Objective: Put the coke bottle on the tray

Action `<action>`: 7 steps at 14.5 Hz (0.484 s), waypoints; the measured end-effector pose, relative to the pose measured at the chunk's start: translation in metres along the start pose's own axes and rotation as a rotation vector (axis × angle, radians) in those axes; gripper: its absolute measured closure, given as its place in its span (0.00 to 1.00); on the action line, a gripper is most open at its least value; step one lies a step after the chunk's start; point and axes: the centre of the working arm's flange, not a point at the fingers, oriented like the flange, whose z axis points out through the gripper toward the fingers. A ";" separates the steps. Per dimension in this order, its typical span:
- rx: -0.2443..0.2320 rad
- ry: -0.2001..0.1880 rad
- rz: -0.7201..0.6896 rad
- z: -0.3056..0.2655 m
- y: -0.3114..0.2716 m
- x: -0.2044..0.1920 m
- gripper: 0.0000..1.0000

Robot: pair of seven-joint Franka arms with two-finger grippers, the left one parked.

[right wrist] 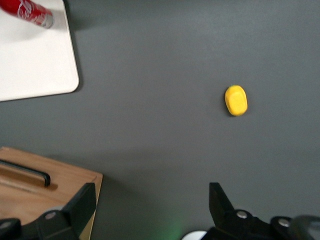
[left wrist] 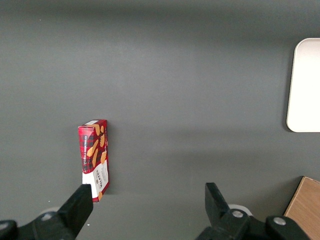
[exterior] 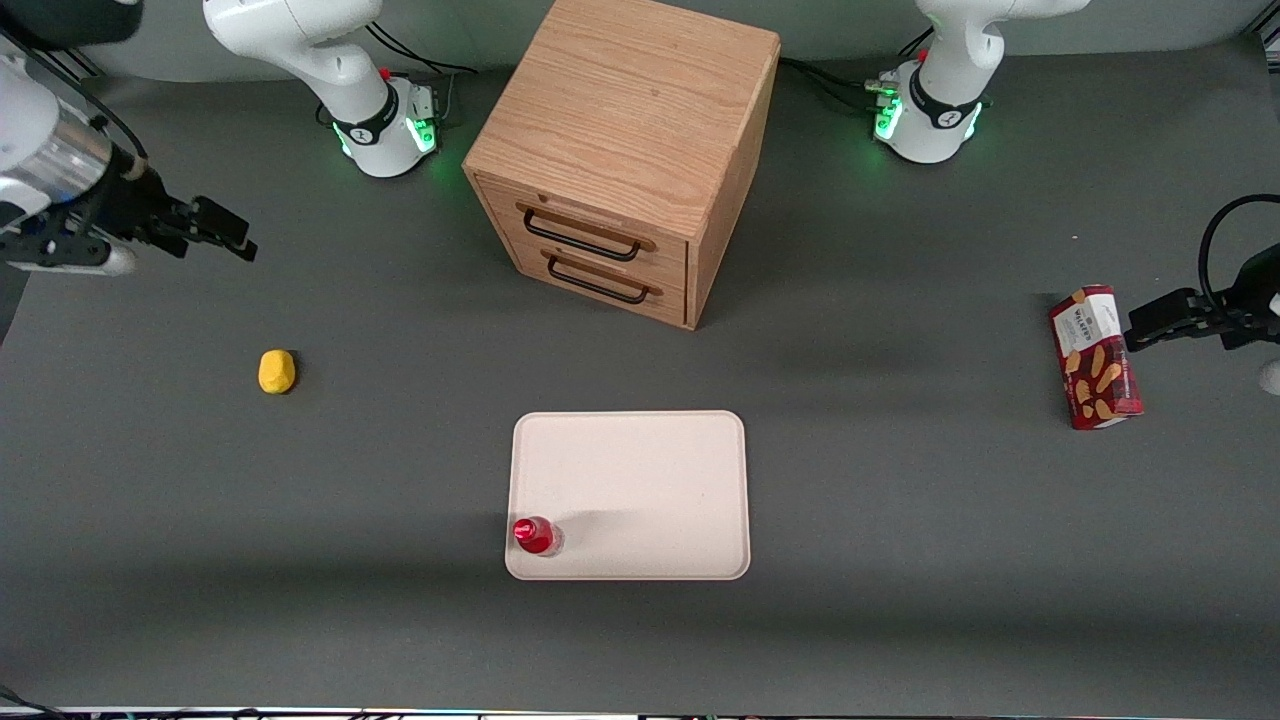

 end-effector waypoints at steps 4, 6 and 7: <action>-0.036 0.024 -0.004 -0.015 -0.001 0.009 0.00; -0.078 0.027 -0.004 -0.013 -0.002 0.021 0.00; -0.087 0.026 -0.003 -0.012 -0.004 0.027 0.00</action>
